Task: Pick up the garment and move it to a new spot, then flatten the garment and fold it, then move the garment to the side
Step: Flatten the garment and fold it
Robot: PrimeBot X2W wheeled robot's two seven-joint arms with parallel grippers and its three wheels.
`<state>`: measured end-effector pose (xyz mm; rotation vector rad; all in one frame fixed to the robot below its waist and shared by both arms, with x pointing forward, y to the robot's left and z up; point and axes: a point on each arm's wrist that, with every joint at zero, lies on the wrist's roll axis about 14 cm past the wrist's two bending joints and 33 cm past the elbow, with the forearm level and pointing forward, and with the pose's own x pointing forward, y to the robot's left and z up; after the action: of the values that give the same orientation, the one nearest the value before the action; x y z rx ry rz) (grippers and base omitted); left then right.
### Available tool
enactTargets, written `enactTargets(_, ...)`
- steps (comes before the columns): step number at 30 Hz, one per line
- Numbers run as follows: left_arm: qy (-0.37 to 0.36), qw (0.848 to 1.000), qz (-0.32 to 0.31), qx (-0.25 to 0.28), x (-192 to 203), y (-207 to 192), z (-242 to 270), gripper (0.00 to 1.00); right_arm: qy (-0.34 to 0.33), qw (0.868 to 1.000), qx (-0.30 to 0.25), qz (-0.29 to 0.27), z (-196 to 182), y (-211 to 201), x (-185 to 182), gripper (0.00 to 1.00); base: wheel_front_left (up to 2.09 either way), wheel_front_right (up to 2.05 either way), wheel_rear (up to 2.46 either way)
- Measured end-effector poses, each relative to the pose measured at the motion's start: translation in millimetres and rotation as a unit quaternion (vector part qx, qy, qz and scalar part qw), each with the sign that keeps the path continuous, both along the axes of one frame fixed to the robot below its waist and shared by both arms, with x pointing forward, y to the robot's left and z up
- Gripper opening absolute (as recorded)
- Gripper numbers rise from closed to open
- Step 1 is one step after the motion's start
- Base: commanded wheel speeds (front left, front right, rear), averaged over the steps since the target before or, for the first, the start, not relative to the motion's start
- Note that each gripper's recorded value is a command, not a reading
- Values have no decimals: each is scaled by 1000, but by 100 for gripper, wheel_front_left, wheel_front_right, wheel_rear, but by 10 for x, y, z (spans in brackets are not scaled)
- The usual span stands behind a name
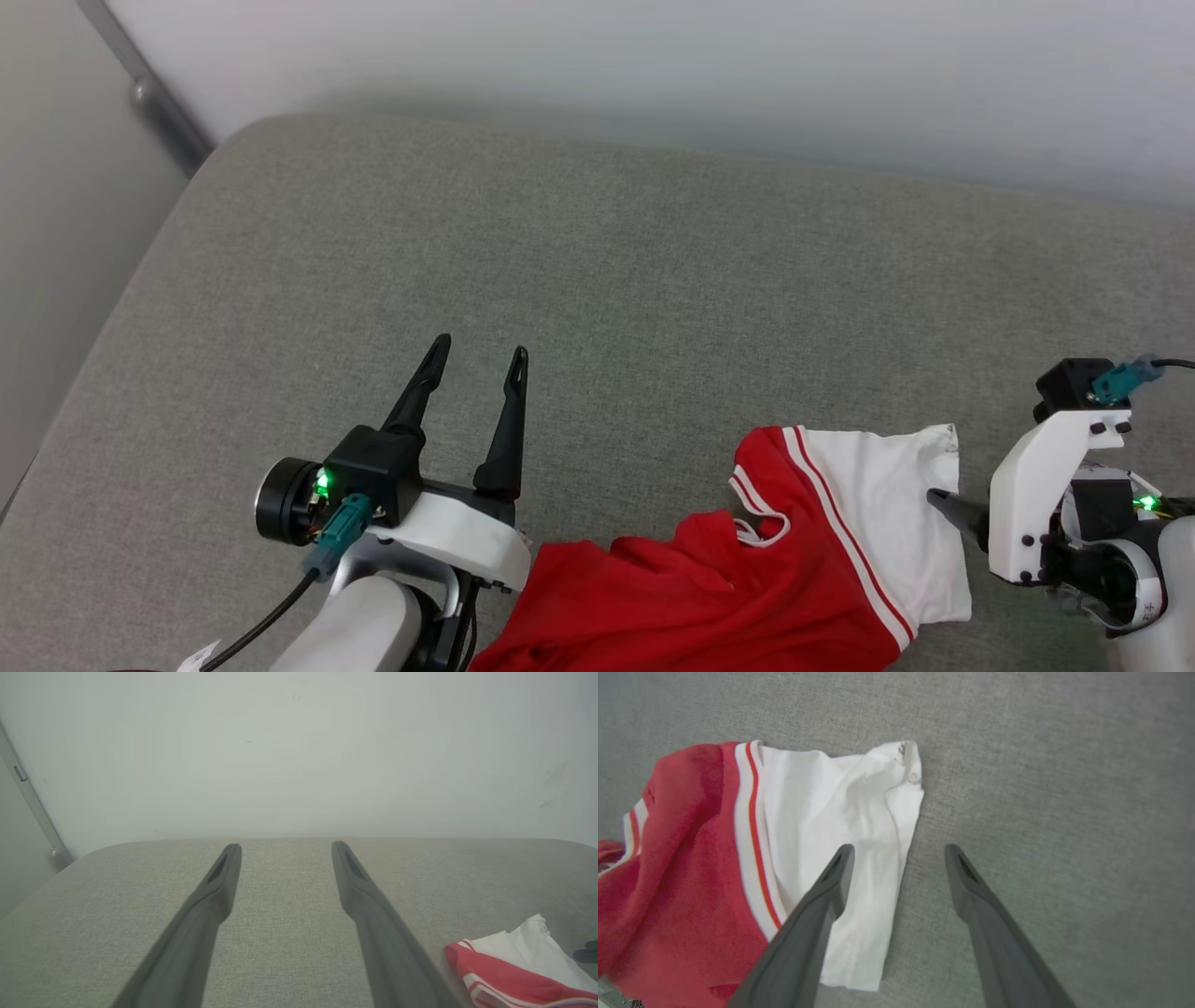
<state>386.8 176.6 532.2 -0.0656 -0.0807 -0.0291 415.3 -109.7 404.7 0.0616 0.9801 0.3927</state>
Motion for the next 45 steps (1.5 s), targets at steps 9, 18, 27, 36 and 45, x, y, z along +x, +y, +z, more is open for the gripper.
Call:
enactTargets(9, 21, 1000, 8, 1, 68, 40, -164, 100, 87, 996, -10, 32, -389, 127, -16, 16, 0, 0, 0)
enactTargets(18, 22, 1000, 1, 1, 64, -3, -185, 100, -9, 998, -11, 56, 8, 164, 185, 0, 0, 0, 0)
enactTargets(27, 24, 999, -18, -9, -2, -139, -180, 100, -193, 980, -47, -28, 997, -563, 461, 0, 0, 0, 0)
enactTargets(36, 31, 998, -45, -11, -44, -316, -165, 100, -103, 968, -55, -223, 402, -1657, -545, 0, 0, 0, 0)
enactTargets(45, 53, 998, -46, -5, -100, -289, -243, 100, -30, 947, -24, -319, -369, -1751, -1288, 100, 0, 0, 0)
